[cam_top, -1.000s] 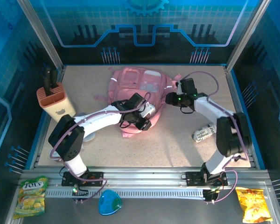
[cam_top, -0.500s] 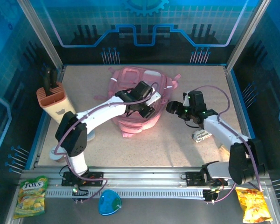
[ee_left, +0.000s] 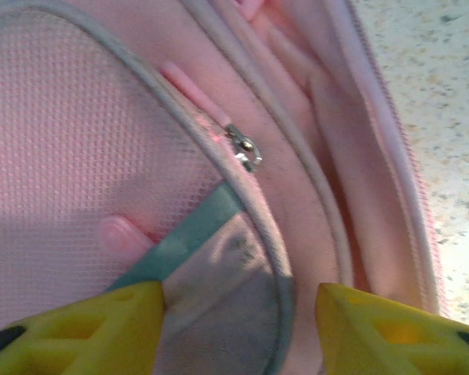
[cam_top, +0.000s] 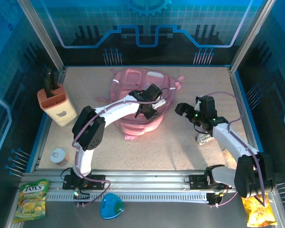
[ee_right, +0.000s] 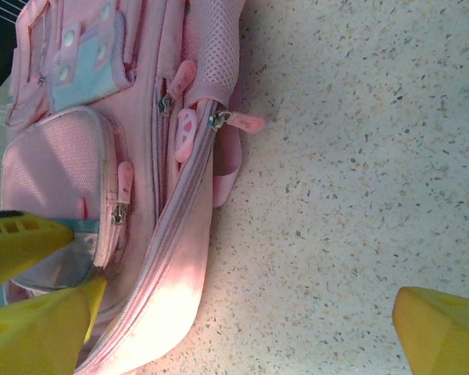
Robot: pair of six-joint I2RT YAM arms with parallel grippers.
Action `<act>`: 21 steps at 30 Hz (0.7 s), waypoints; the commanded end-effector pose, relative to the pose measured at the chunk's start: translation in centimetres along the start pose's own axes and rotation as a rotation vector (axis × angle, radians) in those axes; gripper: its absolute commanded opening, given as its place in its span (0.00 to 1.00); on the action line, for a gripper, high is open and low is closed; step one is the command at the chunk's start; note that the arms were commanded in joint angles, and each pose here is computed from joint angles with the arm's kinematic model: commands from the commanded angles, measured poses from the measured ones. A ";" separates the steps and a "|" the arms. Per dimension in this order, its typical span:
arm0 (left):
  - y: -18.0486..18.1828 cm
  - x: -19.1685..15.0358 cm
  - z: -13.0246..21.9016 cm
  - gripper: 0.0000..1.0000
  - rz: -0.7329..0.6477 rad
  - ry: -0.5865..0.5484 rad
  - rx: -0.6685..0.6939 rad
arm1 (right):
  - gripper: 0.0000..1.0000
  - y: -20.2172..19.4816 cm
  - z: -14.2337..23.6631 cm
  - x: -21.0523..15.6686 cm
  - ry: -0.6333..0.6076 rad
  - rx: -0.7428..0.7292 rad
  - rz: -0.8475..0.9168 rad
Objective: Pack the student bag
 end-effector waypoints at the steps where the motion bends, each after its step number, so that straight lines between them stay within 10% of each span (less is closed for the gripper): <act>1: 0.8 -0.2 -0.6 0.52 0.005 0.056 0.060 | 1.00 -0.1 0.3 0.2 -0.010 0.011 -0.010; 15: 1.1 -1.7 -1.8 0.58 -0.012 0.162 0.089 | 1.00 0.2 -0.7 0.1 0.023 0.044 -0.040; 21: 1.8 -1.3 -1.0 0.42 0.016 0.169 0.128 | 1.00 0.3 -0.9 0.1 0.025 0.051 -0.046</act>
Point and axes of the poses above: each hand's point on the last joint's axis, 136 mm out from that joint toward the fingers, its own z axis back along the fingers, its own y axis along the line the jaws close on, x = y × z, the point moved 2 cm from there along z, back along the fingers, and after that the axes turned 11 degrees about -z, right-handed, at the moved point
